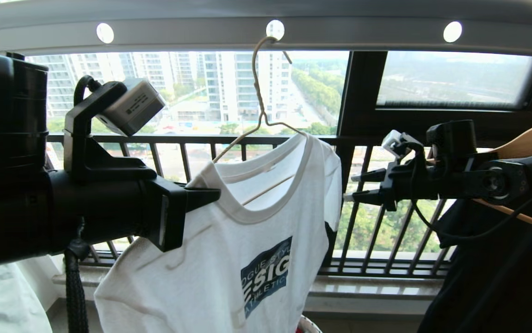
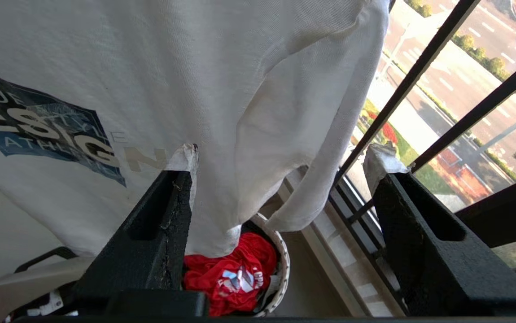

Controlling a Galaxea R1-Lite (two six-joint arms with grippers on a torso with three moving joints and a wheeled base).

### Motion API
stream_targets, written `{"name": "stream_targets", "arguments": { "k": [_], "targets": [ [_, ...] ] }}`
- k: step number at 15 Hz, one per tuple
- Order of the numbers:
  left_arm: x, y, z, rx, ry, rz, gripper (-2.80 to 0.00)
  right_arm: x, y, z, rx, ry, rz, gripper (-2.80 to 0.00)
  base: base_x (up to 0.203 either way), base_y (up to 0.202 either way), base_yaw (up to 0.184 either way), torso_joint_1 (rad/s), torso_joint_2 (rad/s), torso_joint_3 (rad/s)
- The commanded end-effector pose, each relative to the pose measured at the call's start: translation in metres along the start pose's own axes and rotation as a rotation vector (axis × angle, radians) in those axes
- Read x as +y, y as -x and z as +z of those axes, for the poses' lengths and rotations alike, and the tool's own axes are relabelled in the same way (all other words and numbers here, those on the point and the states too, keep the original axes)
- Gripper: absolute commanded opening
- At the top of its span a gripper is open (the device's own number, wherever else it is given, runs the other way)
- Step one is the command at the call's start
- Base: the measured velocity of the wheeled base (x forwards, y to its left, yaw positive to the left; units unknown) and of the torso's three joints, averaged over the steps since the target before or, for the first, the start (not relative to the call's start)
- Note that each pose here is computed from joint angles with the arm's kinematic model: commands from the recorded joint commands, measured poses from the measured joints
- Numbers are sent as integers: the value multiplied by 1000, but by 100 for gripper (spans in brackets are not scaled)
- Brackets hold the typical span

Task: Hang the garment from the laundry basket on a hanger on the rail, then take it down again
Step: Take the clothes off the clothes rack

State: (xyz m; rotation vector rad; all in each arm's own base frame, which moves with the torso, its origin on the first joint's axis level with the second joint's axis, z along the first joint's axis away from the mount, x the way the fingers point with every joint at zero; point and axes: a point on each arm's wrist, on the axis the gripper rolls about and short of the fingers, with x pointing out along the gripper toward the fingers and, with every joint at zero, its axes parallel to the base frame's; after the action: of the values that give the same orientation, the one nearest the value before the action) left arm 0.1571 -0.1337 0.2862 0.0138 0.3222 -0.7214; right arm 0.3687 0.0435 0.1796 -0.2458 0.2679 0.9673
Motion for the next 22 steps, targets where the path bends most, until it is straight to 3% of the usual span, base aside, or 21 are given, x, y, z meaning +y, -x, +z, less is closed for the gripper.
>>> {"name": "stream_targets", "arguments": {
  "k": [1,3,4,9,10,11,14,19,22],
  "targets": [
    [1,-7,-3,20,3,4,-280,15,35,19,-39,35,-41,0,0,0,0,0,0,0],
    [1,-10,-3,25,3,3,-280,31,57,26,-59,51,-57,0,0,0,0,0,0,0],
    [1,-10,-3,27,3,3,-280,40,67,30,-72,63,-59,-280,0,0,0,0,0,0],
    [1,-13,-4,35,5,2,-280,87,105,44,-125,66,-60,-280,0,0,0,0,0,0],
    [1,-13,-5,36,6,4,-209,94,110,44,-130,52,-60,-280,0,0,0,0,0,0],
    [1,-11,-4,30,7,3,0,101,114,42,-132,41,-61,-280,0,0,0,0,0,0],
    [-1,-1,-1,3,4,-10,0,114,124,41,-145,-16,-60,-280,0,0,0,0,0,0],
    [-1,17,-10,7,7,-2,0,135,137,37,-158,-18,-54,-280,0,0,0,0,0,0],
    [8,39,-10,-44,65,51,0,145,143,33,-193,-98,64,-280,0,0,0,0,0,0]
  ]
}}
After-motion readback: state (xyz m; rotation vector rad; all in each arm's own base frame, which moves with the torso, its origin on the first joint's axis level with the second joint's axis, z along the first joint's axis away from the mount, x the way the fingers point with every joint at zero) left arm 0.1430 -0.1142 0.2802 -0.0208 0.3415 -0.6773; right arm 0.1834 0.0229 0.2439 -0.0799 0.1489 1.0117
